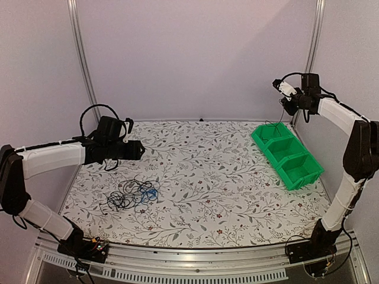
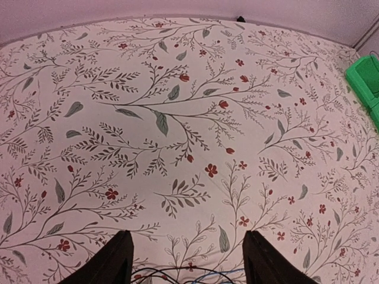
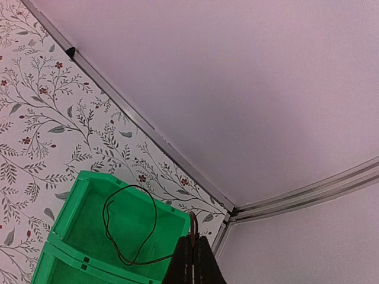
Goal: Untangle the cables
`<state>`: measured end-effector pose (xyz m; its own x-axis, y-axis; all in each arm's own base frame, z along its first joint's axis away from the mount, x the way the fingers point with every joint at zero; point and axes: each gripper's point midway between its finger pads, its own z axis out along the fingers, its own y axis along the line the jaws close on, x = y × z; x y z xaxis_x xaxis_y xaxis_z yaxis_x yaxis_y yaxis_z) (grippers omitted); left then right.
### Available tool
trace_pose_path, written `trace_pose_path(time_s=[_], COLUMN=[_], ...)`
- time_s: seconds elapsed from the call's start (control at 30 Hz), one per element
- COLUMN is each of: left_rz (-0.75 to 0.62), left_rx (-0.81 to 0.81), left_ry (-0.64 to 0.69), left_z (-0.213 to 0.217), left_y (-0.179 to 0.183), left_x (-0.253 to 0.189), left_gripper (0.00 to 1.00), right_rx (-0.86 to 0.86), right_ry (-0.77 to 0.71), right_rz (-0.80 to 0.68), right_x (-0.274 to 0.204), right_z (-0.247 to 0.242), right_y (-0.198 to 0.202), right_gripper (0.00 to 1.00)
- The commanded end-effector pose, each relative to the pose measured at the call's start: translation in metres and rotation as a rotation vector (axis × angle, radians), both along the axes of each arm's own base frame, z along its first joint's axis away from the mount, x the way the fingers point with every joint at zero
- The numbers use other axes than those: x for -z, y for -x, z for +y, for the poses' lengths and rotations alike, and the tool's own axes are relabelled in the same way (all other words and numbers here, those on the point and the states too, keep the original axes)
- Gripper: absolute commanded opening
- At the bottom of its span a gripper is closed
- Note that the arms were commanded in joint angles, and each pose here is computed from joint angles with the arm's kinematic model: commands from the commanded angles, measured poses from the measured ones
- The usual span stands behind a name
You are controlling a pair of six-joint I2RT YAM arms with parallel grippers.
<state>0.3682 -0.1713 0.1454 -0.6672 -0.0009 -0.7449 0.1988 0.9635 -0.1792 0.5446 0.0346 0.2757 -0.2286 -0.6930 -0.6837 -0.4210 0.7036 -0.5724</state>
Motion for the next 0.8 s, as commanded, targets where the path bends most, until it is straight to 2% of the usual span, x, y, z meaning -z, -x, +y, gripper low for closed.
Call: trace_pose_path(time_s=[0.0,0.4,0.57,0.77], left_rz=[0.014,0.036,0.067,0.088], left_rx=[0.005,0.007,0.001,0.026], left_ry=[0.007,0.028,0.041,0.068], left_z=[-0.003,-0.003,-0.002,-0.006], left_y=[0.003,0.009,0.016,0.026], left_x=[0.007,0.013,0.017,0.007], left_gripper=[0.64,0.64,0.64,0.64], right_rx=[-0.031,-0.035,0.047,0.176], right_ry=[0.033,0.119,0.077,0.016], right_rz=[-0.014,0.087,0.148,0.242], right_x=[0.001,0.03,0.047,0.088], right_z=[0.001,-0.007,-0.015,-0.026], right_y=[0.011,0.032,0.005,-0.026], right_gripper=[0.0,0.0,0.0,0.0])
